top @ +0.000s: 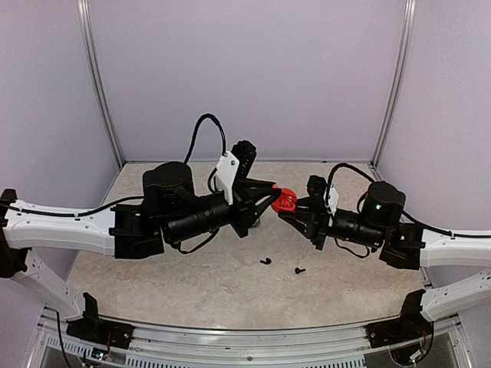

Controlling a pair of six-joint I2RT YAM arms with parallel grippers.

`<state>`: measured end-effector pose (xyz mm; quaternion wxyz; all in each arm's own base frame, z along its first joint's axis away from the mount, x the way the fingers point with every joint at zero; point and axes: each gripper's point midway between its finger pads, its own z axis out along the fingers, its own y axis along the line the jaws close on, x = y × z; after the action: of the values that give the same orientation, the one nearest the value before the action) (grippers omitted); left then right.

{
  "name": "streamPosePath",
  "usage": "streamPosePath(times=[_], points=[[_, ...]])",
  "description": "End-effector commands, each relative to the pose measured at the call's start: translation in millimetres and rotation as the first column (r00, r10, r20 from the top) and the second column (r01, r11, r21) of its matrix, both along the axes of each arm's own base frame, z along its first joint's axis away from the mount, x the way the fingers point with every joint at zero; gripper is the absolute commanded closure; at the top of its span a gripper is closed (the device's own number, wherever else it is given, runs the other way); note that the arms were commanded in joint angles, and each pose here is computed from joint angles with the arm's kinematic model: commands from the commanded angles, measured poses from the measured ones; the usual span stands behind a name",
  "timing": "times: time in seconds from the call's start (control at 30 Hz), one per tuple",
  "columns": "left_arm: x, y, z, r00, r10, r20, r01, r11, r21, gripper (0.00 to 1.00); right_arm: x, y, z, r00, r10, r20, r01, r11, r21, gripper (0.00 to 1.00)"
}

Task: Insert the wireless bluetooth earbuds into the charging case
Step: Insert the left earbud into the left side groove of the charging case.

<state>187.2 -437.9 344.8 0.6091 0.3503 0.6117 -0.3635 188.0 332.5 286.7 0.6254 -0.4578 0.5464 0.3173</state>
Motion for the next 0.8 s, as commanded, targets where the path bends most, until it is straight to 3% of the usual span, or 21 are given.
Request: streamPosePath(times=[0.0,0.77], points=[[0,-8,12,1.0,0.003,0.029,-0.003,1.0,-0.008,0.89,1,2,18,1.0,-0.015,0.024,0.014,0.999,0.032,1.0],[10,-17,-24,0.999,0.052,0.013,-0.054,0.99,0.133,0.91,8,-1,26,0.998,-0.065,0.014,0.064,0.996,0.055,1.0]])
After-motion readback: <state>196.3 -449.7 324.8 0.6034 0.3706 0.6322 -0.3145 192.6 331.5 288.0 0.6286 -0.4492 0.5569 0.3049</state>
